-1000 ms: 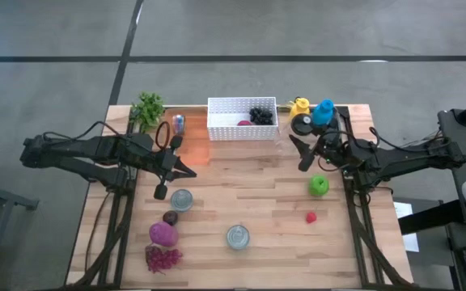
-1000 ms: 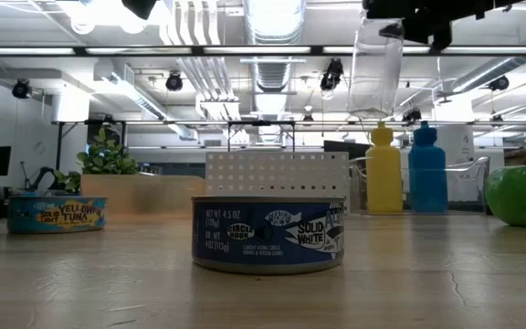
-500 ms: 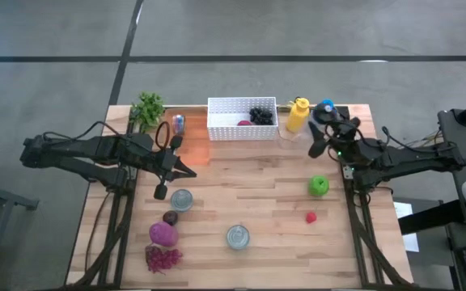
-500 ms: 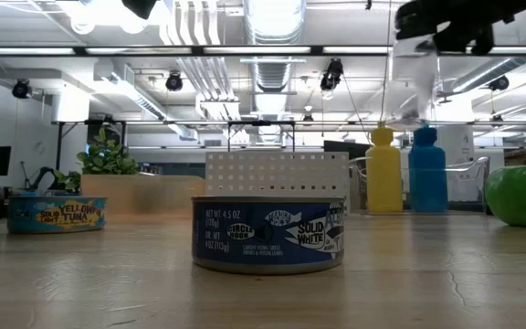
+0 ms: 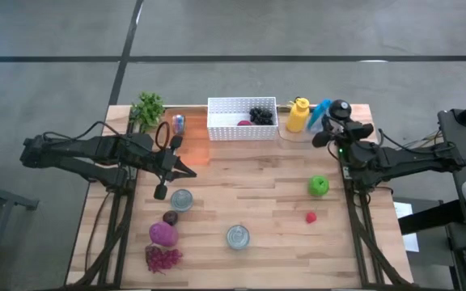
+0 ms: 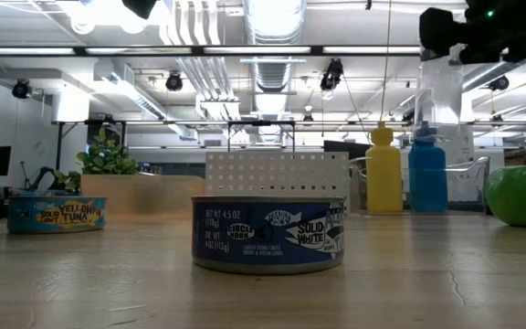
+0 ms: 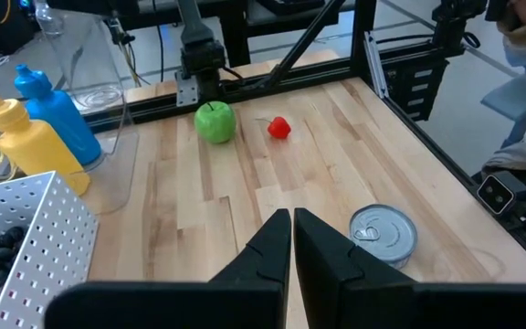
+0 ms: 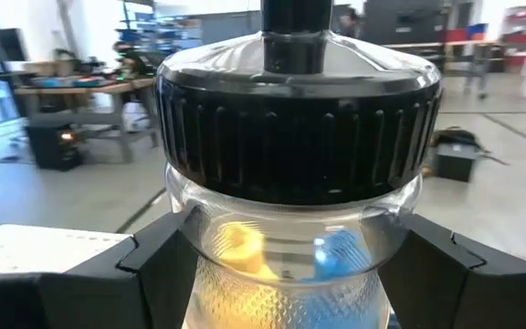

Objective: Pick & Place Food Item
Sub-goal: Put the black water bottle into the transparent bin

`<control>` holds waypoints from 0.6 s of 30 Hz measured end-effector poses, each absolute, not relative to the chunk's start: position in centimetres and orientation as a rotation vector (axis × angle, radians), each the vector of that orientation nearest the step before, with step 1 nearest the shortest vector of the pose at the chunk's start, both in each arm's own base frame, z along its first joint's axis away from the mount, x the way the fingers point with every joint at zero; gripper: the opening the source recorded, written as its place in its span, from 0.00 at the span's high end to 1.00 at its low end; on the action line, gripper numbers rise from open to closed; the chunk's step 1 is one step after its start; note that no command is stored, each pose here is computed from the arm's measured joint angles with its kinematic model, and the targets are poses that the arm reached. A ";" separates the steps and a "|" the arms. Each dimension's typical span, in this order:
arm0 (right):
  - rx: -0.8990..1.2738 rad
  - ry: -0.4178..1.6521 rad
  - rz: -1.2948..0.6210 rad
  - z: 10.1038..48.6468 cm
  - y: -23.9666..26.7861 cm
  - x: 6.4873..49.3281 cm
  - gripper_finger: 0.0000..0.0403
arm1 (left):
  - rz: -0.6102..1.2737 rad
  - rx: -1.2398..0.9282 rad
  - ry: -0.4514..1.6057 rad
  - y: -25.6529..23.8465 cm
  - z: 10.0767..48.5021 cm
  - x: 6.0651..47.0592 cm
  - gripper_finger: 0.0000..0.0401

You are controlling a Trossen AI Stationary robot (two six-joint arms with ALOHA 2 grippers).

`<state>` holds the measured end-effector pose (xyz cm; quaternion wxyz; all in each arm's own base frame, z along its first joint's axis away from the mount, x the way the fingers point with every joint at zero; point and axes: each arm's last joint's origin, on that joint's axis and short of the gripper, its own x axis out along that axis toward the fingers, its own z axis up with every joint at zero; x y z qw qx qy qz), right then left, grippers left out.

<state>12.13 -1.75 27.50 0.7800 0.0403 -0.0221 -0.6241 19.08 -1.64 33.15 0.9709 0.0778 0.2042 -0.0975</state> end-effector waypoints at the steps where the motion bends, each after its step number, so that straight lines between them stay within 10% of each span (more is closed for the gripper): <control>1: 0.082 -0.046 -1.362 27.4 -1.8 12.1 0.33 | -0.198 0.160 0.412 -1.6 33.2 19.1 0.94; 18: 0.093 -0.062 -1.533 23.8 -3.3 11.8 0.32 | -0.201 0.178 0.404 -1.6 33.2 19.1 0.94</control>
